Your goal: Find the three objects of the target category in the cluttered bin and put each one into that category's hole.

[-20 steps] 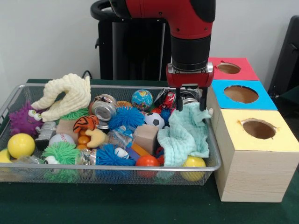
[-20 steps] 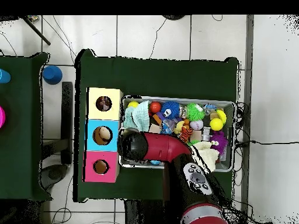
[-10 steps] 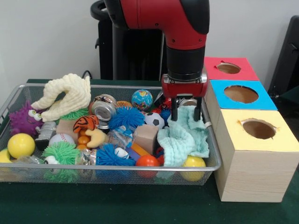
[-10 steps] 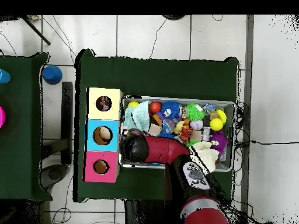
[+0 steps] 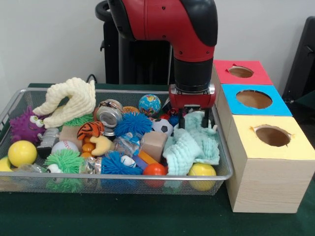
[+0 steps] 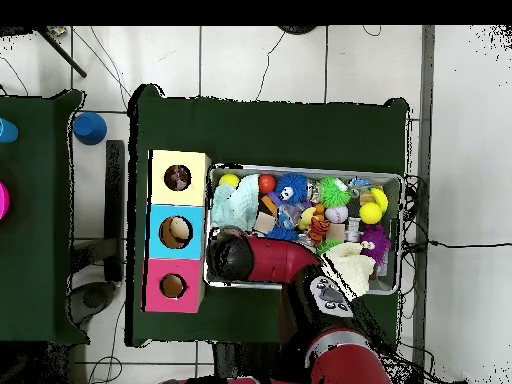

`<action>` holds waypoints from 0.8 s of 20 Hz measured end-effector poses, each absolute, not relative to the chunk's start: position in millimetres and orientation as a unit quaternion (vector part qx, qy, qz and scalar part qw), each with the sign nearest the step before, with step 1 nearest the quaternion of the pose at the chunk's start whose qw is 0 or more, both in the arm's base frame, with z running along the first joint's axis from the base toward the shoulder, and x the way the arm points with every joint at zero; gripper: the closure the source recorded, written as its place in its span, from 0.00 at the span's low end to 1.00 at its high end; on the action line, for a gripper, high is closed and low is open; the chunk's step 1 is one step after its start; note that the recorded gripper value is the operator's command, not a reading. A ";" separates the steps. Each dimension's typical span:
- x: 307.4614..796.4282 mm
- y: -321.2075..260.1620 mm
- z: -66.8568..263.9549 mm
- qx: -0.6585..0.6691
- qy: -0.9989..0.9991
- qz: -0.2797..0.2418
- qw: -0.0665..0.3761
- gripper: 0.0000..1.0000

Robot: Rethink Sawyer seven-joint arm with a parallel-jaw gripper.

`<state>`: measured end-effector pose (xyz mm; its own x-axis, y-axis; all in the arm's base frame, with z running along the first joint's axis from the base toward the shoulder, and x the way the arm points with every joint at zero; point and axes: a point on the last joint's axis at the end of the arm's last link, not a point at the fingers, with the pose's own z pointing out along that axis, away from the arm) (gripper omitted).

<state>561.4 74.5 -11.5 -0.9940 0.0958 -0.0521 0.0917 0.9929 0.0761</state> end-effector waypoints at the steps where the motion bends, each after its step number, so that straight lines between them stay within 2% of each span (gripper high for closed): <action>1: 560.9 75.5 -12.5 0.046 0.998 0.037 0.028 0.00; 11: 562.2 82.6 -19.7 0.037 0.997 0.033 0.056 0.00; 12: 562.8 82.8 -19.5 0.037 0.997 0.033 0.058 1.00; 16: 562.9 83.4 -19.0 0.036 0.997 0.032 0.058 1.00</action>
<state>562.9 83.4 -19.0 -0.9905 0.0761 -0.1142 0.0686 0.9953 0.0690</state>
